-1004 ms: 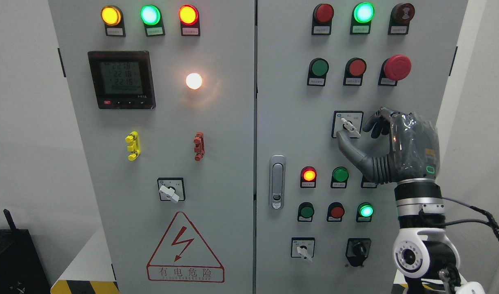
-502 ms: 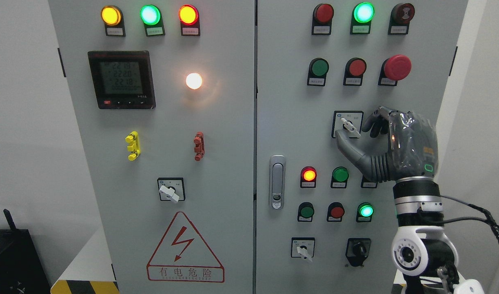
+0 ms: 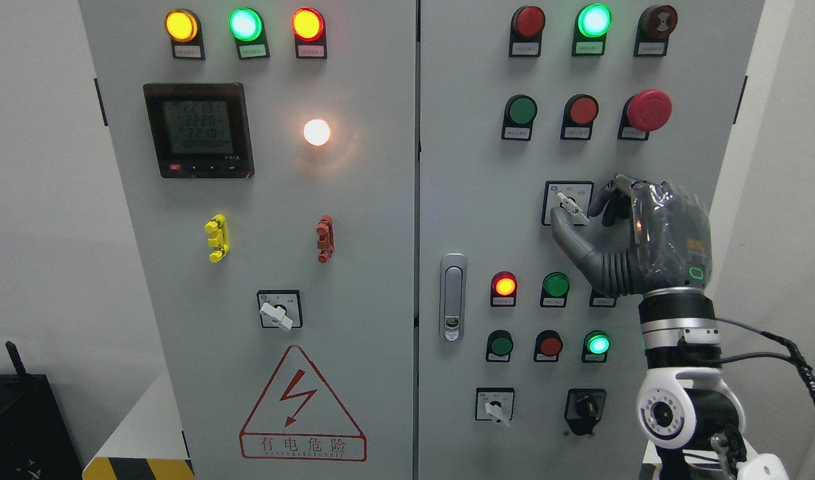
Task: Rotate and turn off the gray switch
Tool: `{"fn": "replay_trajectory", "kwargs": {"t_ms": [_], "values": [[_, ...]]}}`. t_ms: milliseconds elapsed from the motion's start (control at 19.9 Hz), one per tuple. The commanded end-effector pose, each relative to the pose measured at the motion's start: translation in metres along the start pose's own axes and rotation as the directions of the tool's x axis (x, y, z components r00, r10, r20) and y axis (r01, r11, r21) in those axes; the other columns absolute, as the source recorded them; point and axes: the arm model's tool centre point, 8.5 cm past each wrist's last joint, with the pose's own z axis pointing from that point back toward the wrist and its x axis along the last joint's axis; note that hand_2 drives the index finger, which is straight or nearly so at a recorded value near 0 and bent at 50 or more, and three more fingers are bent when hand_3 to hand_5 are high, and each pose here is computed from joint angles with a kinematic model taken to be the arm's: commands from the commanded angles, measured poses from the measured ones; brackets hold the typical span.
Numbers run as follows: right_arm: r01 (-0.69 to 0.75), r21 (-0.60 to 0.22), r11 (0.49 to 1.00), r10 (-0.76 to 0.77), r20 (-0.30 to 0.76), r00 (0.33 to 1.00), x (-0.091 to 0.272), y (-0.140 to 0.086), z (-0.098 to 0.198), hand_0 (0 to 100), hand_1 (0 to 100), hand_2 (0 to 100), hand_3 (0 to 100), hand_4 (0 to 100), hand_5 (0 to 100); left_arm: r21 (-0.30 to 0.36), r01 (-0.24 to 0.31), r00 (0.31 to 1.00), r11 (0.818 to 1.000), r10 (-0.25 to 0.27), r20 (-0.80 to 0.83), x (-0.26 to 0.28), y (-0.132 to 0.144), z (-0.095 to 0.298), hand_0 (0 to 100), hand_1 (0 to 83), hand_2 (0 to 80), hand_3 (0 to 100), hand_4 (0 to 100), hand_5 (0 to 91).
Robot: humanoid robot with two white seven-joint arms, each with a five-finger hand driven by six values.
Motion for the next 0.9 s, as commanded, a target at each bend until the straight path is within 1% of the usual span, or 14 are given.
{"fn": "replay_trajectory", "kwargs": {"t_ms": [0, 502, 853], "values": [[-0.002, 0.016, 1.000, 0.002, 0.001, 1.000, 0.0007, 0.0022, -0.0007, 25, 38, 66, 83, 79, 93, 0.002, -0.032, 0.999, 0.999, 0.032, 0.000, 0.0000, -0.0001, 0.0000, 12, 38.9, 0.0, 0, 0, 0.0], [0.000, 0.015, 1.000, 0.000, -0.003, 1.000, 0.0007, 0.0015, -0.0016, 25, 38, 67, 84, 80, 93, 0.002, -0.032, 0.999, 0.999, 0.032, 0.000, 0.0000, -0.0001, 0.0000, 12, 38.9, 0.0, 0, 0, 0.0], [0.001, 0.014, 1.000, -0.001, -0.001, 1.000, 0.0017, 0.0010, -0.0024, 27, 37, 68, 86, 80, 93, 0.002, -0.032, 0.999, 0.999, 0.032, 0.000, 0.0000, -0.0001, 0.0000, 12, 38.9, 0.0, 0, 0, 0.0]]}}
